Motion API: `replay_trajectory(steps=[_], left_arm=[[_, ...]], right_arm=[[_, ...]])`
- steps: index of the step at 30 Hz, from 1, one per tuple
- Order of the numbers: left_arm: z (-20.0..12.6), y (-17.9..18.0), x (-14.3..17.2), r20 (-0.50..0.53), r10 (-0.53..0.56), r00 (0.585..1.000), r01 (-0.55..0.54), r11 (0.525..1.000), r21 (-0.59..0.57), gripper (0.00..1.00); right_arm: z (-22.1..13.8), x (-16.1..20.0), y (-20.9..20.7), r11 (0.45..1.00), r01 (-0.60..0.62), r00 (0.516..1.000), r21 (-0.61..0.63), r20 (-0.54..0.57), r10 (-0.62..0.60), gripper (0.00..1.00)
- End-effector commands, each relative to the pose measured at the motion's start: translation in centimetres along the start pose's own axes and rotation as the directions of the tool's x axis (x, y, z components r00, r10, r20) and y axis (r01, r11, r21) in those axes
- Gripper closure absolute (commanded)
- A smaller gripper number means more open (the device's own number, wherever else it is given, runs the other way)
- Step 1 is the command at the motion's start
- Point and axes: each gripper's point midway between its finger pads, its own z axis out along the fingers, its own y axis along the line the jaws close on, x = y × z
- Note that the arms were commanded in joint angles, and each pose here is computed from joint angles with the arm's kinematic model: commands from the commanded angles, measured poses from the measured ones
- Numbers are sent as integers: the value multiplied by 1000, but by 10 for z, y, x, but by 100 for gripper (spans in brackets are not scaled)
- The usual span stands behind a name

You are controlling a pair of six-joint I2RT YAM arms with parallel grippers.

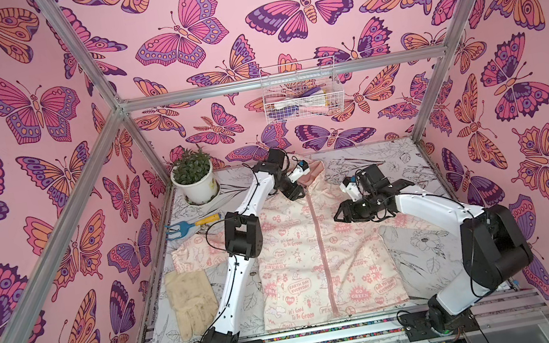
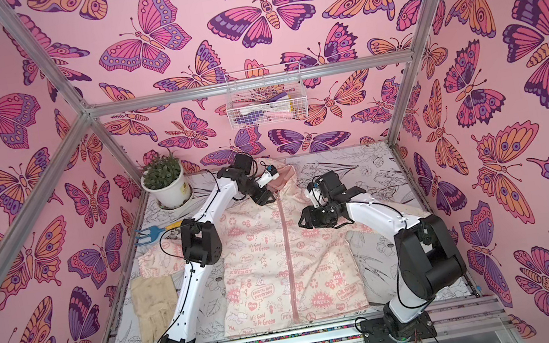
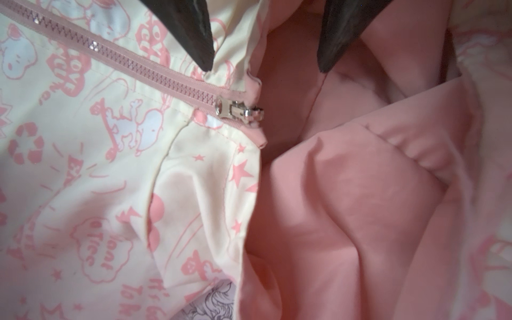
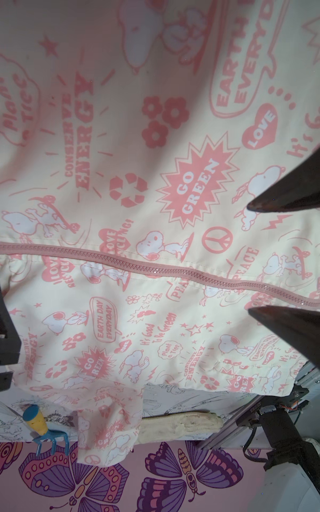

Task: Unzip the jacket
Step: Unzip the zipper on the jacket.

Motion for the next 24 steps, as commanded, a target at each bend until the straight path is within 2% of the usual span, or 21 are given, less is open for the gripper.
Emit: replay_trajectory(steps=[1,5,15,17,18,19,24], left_arm=[[6,-7,1,-13,16,1000,-16,1000,17,39],[9,-9,2,-32,42,999,-42,999,5,49],[14,-16,0,-34,53,998,-52,999,16,63],[18,-15,1,-66,61,996,-62,998,-23,72],[20,-13,2,-92,69,993,-75,996,-56,89],[20,-14,0,-106,81,991,-89,993,-76,100],[4,-28,-16,-60,77,995,-79,996,-43,100]], right_arm=[[-11,2,6,1000,29,1000,-6,11,-29,46],[-13,1,12,999,26,999,-34,22,-25,46],[-20,1,13,999,38,999,-31,40,-37,46],[-21,0,12,999,37,998,-26,46,-36,46],[-21,0,12,999,37,998,-21,48,-36,46],[-23,-1,12,999,35,998,-21,53,-34,46],[-29,-13,8,1000,30,994,1,101,-30,47]])
